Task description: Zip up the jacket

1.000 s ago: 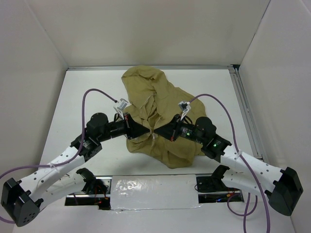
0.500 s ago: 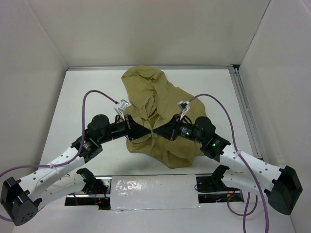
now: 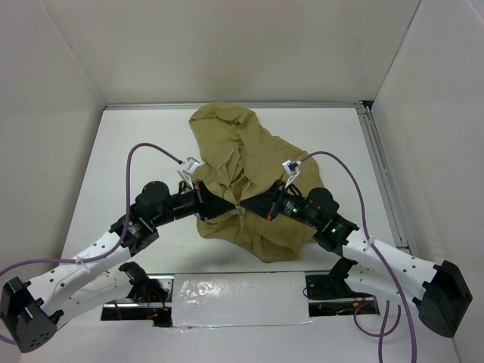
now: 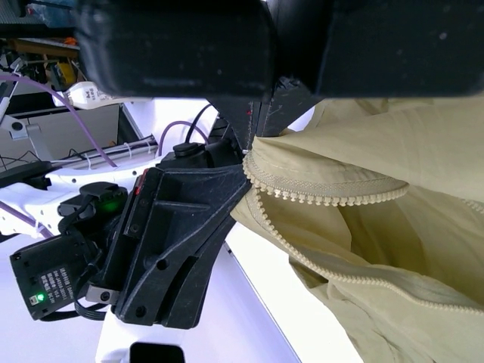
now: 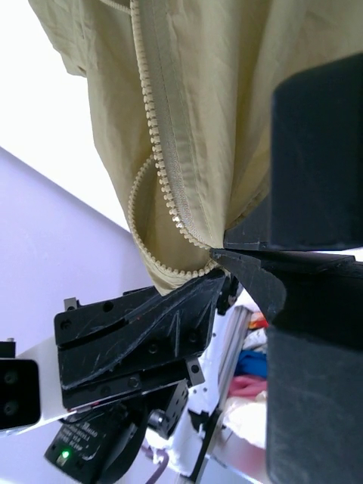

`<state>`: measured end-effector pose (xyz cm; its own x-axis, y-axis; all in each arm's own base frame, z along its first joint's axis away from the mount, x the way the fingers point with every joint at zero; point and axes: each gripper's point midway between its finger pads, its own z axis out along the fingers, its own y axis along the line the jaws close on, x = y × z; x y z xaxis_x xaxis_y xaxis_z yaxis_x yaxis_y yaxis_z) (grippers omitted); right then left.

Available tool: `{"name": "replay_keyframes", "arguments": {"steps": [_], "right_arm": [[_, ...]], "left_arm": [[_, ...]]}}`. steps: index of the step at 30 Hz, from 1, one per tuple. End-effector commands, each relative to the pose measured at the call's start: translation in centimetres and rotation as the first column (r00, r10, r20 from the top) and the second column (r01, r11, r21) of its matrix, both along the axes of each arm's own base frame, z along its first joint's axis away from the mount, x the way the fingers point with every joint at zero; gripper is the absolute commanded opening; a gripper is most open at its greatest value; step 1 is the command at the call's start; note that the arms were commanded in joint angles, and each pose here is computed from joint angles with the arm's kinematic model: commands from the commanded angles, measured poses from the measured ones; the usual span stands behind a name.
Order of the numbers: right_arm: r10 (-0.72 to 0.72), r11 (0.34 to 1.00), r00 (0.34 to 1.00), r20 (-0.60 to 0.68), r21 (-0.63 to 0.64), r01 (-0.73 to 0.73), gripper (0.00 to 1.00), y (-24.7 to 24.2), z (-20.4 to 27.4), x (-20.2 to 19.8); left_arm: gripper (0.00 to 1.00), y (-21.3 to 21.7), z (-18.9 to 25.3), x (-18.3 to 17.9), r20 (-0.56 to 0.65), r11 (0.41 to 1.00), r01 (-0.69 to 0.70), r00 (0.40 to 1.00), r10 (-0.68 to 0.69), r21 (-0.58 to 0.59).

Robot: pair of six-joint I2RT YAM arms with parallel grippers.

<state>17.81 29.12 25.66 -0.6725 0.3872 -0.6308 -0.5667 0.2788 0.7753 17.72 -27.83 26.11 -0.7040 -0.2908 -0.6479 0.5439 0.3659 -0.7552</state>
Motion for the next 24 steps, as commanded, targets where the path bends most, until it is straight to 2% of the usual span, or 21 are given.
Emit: {"name": "replay_keyframes", "arguments": {"steps": [1, 5, 12, 18, 20, 21, 22, 24], "right_arm": [[-0.028, 0.993, 0.999, 0.047, 0.117, 0.022, 0.00, -0.4, 3.0, 0.0], [-0.024, 0.994, 0.998, 0.063, 0.107, 0.017, 0.00, -0.4, 3.4, -0.1], [0.005, 0.997, 0.997, 0.082, 0.077, -0.012, 0.00, 0.0, 3.6, -0.2], [0.009, 0.996, 0.996, 0.090, 0.089, -0.017, 0.00, -0.3, 4.0, -0.7], [0.006, 0.996, 0.997, 0.083, 0.087, -0.013, 0.00, -0.4, 3.9, -0.6], [0.004, 0.996, 0.997, 0.079, 0.085, -0.011, 0.00, -0.5, 3.8, -0.7], [0.003, 0.996, 0.997, 0.076, 0.084, -0.010, 0.00, -0.5, 3.7, -0.7], [0.004, 0.996, 0.997, 0.073, 0.085, -0.010, 0.00, -0.6, 3.7, -0.8]], "left_arm": [[0.00, -0.1, 1.8, -0.5, 0.047, 0.998, 0.015, 0.999, -0.013, -0.053], [0.00, -0.2, 1.8, -0.4, 0.047, 0.999, 0.023, 0.999, -0.021, -0.025], [0.00, -1.1, 1.9, -1.2, 0.099, 0.991, 0.131, 0.986, -0.133, 0.032], [0.00, -1.4, 1.9, -1.1, 0.106, 0.989, 0.143, 0.983, -0.147, 0.047], [0.11, -1.2, 1.9, -1.2, 0.110, 0.989, 0.142, 0.983, -0.146, 0.049], [0.27, -1.2, 1.9, -1.3, 0.115, 0.989, 0.143, 0.982, -0.148, 0.049], [0.36, -1.1, 2.3, -1.5, 0.129, 0.988, 0.149, 0.980, -0.153, 0.041], [0.45, -1.0, 2.3, -1.7, 0.140, 0.987, 0.155, 0.977, -0.158, 0.036]]}}
